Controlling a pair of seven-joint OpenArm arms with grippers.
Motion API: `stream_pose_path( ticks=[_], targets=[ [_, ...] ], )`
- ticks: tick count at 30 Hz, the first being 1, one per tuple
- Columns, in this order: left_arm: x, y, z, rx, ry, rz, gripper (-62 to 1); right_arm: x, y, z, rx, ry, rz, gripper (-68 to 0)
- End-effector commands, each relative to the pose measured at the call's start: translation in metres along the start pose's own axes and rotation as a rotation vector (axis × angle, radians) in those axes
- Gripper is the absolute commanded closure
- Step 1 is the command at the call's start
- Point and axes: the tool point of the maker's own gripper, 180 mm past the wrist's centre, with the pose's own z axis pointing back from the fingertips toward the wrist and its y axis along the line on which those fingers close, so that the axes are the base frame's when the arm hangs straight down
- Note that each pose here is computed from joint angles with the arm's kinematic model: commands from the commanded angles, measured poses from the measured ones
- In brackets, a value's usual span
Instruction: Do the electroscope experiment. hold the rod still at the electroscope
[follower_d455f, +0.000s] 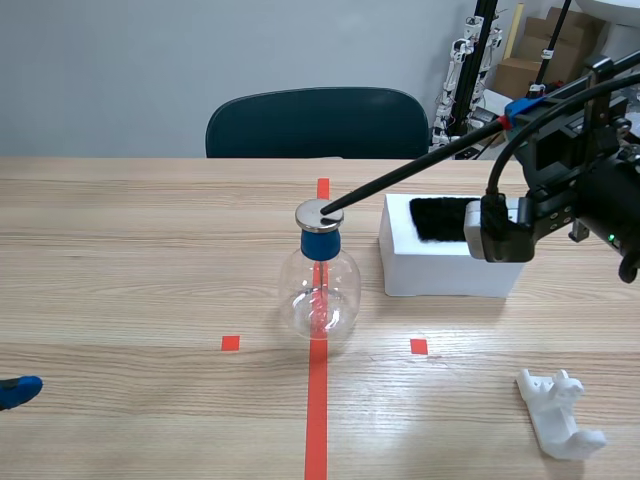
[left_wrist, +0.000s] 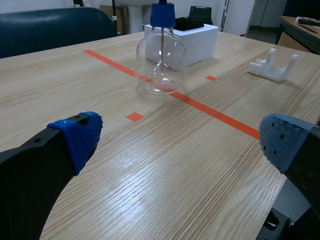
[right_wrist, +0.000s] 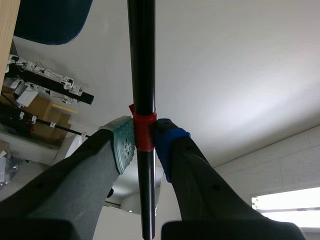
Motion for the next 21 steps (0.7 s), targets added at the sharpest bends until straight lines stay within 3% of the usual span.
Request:
stream_pose_path(
  ticks=[1,21],
  targets=[
    [0.0125,0.0024,-0.0006,-0.004,-0.053,-0.013,-62.3,-0.0097,-0.0092,-0.0027,-0.031,0.019,0.02,-3.7],
    [0.0125,0.0024,-0.0006,-0.004,-0.053,-0.013,-62.3,-0.0102,-0.0099,-0.0027,-0.035,0.021,0.013,-3.7]
  ],
)
